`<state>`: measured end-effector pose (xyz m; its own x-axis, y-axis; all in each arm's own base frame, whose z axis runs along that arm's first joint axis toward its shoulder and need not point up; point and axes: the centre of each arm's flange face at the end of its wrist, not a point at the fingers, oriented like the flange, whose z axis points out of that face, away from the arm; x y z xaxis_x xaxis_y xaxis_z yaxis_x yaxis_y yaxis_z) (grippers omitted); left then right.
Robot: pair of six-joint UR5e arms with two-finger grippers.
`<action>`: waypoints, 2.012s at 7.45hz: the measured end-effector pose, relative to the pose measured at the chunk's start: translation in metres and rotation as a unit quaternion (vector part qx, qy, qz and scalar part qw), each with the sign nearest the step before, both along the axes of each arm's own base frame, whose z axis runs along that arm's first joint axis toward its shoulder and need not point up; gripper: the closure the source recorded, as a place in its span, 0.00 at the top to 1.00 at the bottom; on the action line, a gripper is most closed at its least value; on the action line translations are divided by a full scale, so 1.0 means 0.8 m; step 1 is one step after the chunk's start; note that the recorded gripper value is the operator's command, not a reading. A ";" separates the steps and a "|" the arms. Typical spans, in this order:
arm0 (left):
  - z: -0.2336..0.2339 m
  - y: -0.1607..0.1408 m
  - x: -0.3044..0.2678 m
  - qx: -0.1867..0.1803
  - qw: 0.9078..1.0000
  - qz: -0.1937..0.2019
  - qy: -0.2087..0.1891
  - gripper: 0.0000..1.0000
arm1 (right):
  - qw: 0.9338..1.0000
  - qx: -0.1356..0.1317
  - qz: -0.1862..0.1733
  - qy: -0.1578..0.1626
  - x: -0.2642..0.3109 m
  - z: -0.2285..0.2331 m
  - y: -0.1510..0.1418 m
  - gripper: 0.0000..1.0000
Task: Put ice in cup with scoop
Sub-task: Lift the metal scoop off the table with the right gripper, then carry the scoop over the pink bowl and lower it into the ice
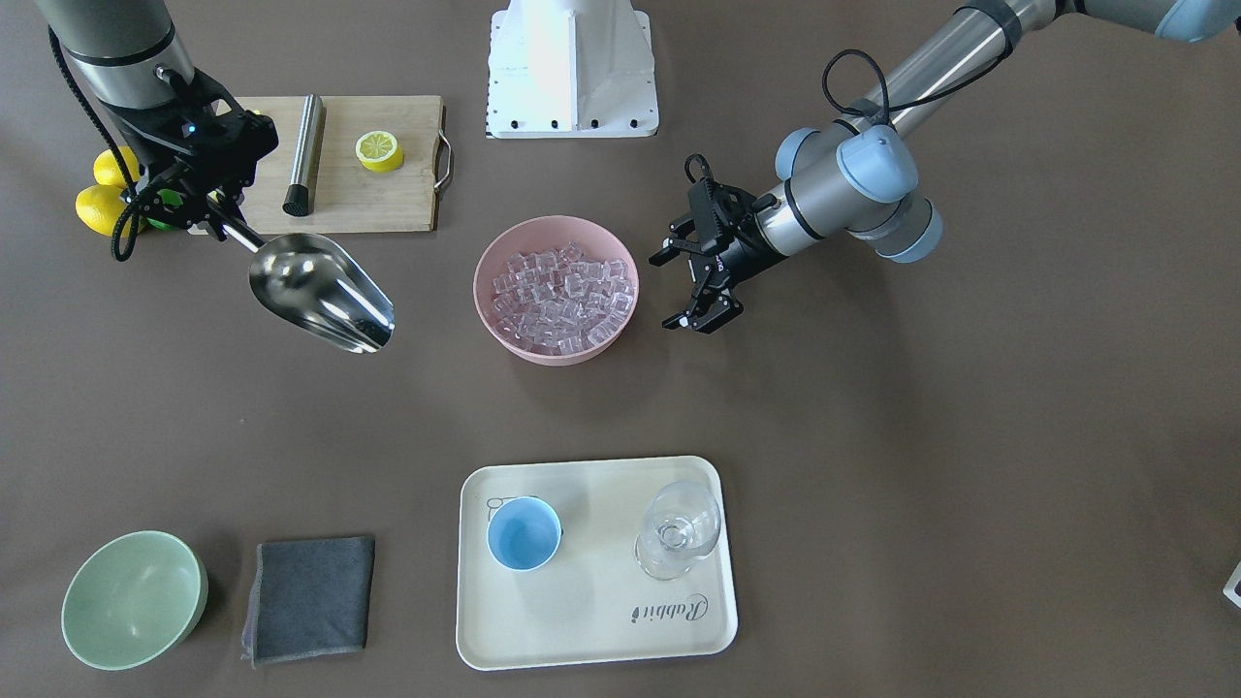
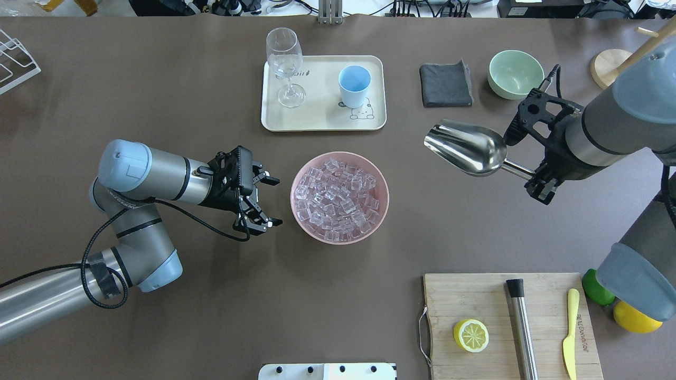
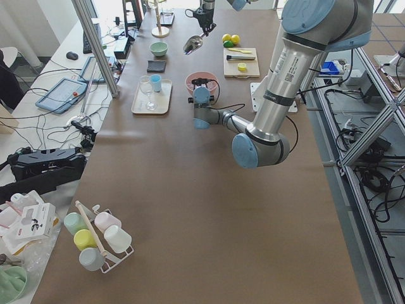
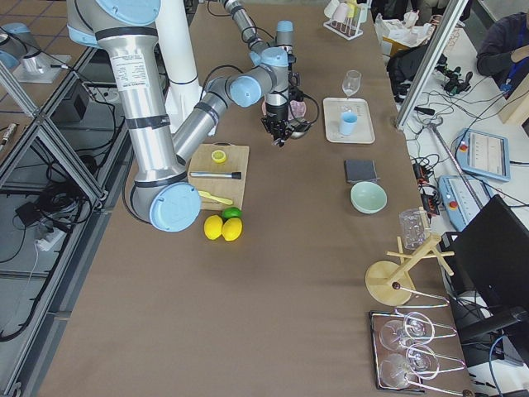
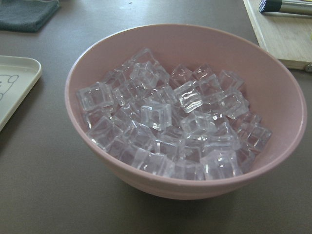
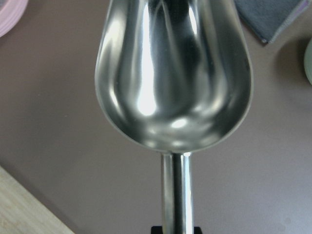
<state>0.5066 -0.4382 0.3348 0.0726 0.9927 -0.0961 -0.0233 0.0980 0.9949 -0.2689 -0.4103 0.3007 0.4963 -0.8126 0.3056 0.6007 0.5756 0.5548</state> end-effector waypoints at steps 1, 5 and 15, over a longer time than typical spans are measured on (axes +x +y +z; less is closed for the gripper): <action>-0.001 0.003 0.003 0.001 1.000 0.001 0.002 0.97 | 0.998 0.016 -0.066 0.008 -0.003 -0.002 -0.002 0.00; 0.009 0.019 0.011 0.013 1.000 -0.012 0.016 0.97 | 0.985 0.022 -0.161 0.050 -0.021 -0.089 -0.016 0.00; 0.026 0.001 0.002 0.015 0.999 -0.030 0.026 0.97 | 0.948 -0.057 -0.229 0.214 -0.175 -0.187 -0.043 0.00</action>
<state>0.5081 -0.4371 0.3556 0.1270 0.9894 -0.0712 0.0331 0.0675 0.9972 -0.4086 -0.4444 0.1512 0.1980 -0.9469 0.2535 0.9582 0.2414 0.1533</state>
